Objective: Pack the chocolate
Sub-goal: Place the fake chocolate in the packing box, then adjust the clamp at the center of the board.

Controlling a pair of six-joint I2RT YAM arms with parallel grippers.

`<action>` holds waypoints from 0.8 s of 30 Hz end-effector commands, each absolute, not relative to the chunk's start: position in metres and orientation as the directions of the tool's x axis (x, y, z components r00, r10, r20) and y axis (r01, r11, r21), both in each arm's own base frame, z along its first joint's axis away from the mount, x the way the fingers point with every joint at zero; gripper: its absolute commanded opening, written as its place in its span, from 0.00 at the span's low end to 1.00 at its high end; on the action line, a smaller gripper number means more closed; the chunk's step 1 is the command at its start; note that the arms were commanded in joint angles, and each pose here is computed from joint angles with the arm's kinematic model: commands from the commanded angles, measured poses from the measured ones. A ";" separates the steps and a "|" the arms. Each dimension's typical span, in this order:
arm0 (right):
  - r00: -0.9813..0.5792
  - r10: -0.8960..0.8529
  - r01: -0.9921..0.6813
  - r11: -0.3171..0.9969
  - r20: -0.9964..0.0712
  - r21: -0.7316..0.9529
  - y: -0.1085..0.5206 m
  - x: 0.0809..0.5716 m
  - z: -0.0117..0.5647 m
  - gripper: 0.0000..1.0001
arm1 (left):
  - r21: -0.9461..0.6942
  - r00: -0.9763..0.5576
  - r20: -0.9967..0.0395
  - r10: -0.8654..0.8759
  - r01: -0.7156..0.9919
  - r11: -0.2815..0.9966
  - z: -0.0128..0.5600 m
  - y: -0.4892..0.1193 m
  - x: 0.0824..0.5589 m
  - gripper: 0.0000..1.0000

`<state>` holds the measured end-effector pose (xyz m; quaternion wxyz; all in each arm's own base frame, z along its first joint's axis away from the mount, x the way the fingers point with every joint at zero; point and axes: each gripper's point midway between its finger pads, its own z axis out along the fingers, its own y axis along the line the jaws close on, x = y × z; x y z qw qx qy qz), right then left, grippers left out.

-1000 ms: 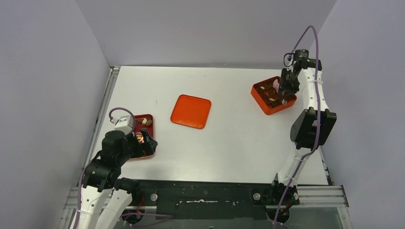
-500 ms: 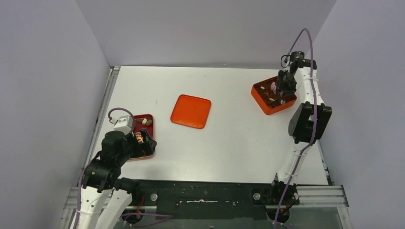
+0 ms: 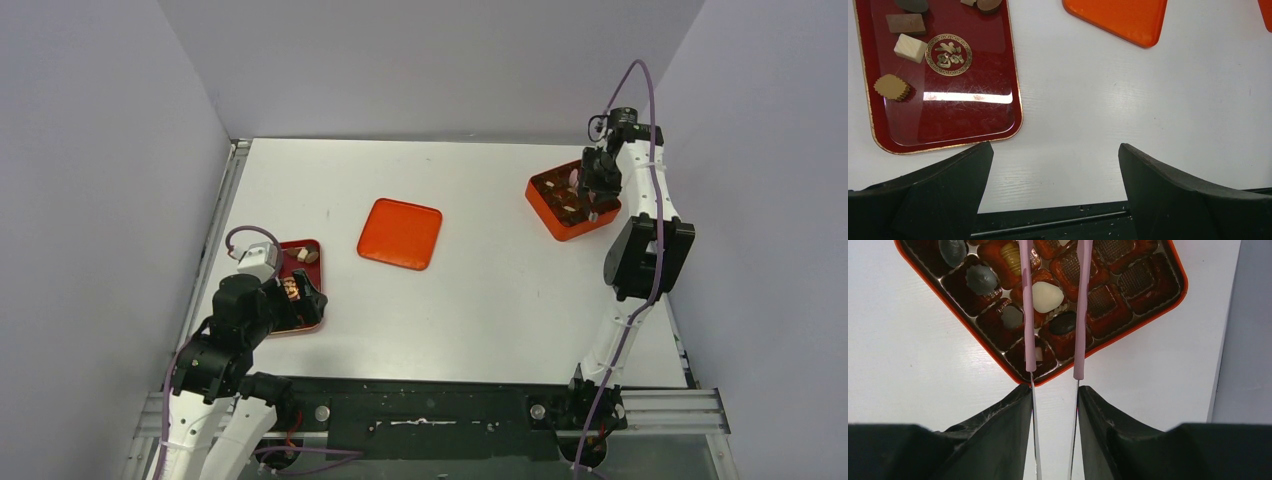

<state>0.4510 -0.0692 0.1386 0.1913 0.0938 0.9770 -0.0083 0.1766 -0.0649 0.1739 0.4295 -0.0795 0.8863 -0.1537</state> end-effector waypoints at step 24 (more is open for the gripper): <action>-0.740 -0.062 -0.138 0.989 -0.670 0.062 0.078 0.407 0.269 0.34 | -0.383 -0.541 -0.779 -0.315 0.013 0.924 0.238 -0.067 0.180 0.97</action>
